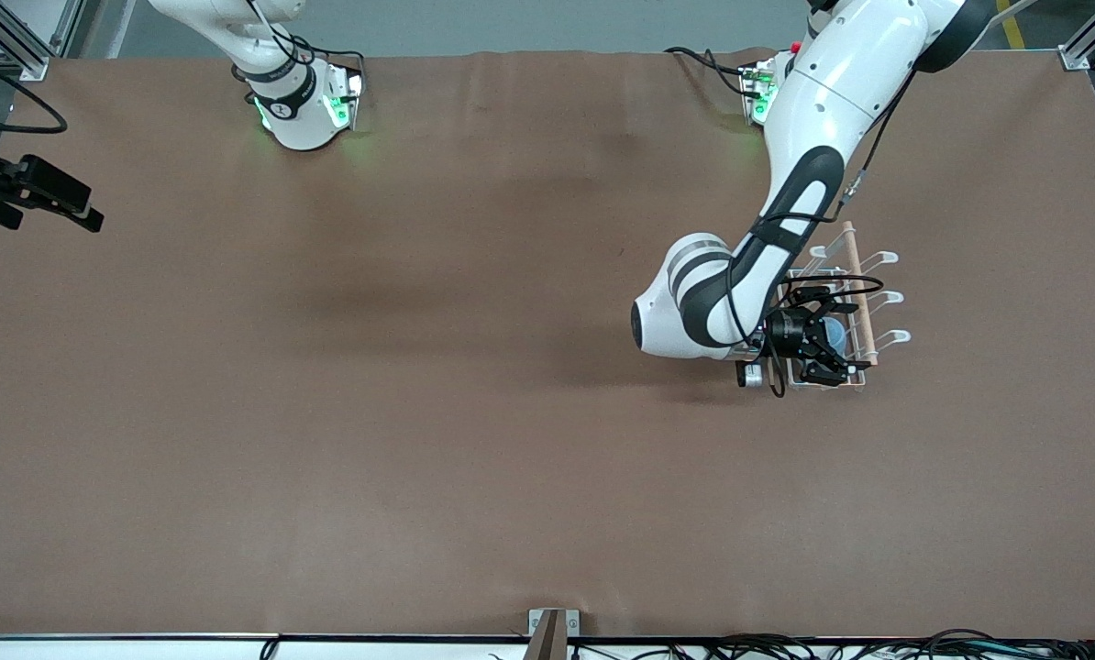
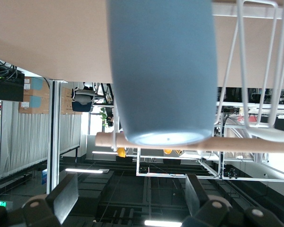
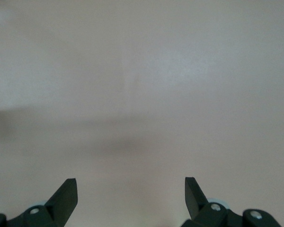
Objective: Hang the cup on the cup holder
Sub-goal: 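Tilt the cup with the left gripper onto a holder hook, then open the left gripper and release the cup on the hook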
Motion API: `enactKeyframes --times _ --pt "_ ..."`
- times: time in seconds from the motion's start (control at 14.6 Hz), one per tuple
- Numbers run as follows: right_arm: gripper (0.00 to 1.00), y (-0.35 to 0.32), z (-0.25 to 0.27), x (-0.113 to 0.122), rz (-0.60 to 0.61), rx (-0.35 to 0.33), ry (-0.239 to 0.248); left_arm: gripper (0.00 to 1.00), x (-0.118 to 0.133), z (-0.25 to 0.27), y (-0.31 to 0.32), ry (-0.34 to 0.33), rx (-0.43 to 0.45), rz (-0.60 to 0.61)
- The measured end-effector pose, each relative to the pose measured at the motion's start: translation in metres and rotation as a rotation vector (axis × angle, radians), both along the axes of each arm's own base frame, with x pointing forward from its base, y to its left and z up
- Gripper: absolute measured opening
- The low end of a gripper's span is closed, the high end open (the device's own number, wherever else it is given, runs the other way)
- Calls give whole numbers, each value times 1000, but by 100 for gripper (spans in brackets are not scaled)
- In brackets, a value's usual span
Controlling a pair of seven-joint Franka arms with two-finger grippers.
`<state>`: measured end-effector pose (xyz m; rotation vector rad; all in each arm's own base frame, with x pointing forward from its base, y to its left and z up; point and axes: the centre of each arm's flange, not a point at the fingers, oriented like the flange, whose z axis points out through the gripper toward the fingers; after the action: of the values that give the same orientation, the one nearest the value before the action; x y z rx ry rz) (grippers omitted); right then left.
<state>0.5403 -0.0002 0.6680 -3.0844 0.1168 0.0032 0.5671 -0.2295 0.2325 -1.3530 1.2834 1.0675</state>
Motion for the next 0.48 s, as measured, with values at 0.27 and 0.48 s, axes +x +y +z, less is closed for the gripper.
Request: enactKeyframes --times 0.27,0.48 --pt "100 -10 -10 7 -9 1 -27 100 18 66 -11 -135 -108 65" --pt "100 -17 -14 7 -12 5 -20 100 23 154 -21 -312 -301 202"
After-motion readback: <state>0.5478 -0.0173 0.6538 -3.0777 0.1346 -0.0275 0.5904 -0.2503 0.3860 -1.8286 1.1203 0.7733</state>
